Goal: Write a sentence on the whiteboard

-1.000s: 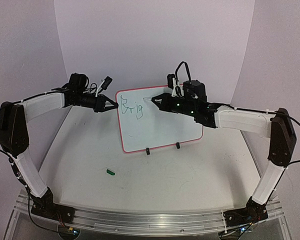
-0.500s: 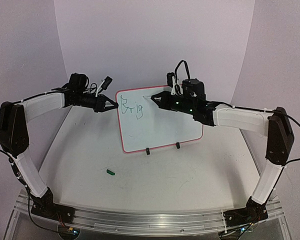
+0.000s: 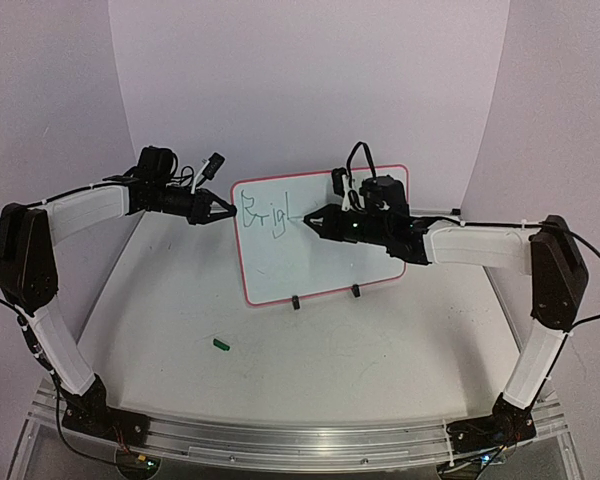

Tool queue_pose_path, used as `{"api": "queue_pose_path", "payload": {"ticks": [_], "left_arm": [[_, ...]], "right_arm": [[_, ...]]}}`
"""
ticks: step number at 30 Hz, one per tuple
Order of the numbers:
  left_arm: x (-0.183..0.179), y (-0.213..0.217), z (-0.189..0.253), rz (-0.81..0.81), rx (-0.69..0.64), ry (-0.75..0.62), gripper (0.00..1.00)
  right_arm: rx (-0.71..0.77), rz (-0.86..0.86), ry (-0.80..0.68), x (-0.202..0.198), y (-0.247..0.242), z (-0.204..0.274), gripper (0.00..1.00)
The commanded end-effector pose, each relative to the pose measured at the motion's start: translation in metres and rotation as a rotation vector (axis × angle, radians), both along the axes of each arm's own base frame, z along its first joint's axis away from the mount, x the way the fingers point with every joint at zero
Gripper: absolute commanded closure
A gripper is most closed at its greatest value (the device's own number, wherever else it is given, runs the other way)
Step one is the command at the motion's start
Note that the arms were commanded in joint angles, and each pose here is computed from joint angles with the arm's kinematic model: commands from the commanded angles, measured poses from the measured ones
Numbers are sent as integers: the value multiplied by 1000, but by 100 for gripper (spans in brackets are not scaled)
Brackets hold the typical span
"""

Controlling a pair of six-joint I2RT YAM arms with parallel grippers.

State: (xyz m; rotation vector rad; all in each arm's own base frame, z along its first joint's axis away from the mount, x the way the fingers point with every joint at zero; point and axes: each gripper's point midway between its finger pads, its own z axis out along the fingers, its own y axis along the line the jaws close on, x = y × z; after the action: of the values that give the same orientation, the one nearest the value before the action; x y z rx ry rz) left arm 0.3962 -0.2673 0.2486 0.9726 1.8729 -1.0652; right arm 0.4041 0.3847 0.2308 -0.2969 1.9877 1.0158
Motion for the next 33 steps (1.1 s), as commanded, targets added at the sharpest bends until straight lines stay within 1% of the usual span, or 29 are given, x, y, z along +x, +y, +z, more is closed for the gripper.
{"api": "queue_pose_path", "payload": {"ticks": [1,12,33], "left_arm": [[-13,-6,17,-39,-10,-25,100],[-13,-7,17,-39,-7,-25,100],[-14,-7,17,-41,-8,-24,100]], "right_arm": [[16,-28,-17,4,-6,11,100],[109,-51,-90,9,-6,53,100],[126,-121,-118,12,-19,56,100]]}}
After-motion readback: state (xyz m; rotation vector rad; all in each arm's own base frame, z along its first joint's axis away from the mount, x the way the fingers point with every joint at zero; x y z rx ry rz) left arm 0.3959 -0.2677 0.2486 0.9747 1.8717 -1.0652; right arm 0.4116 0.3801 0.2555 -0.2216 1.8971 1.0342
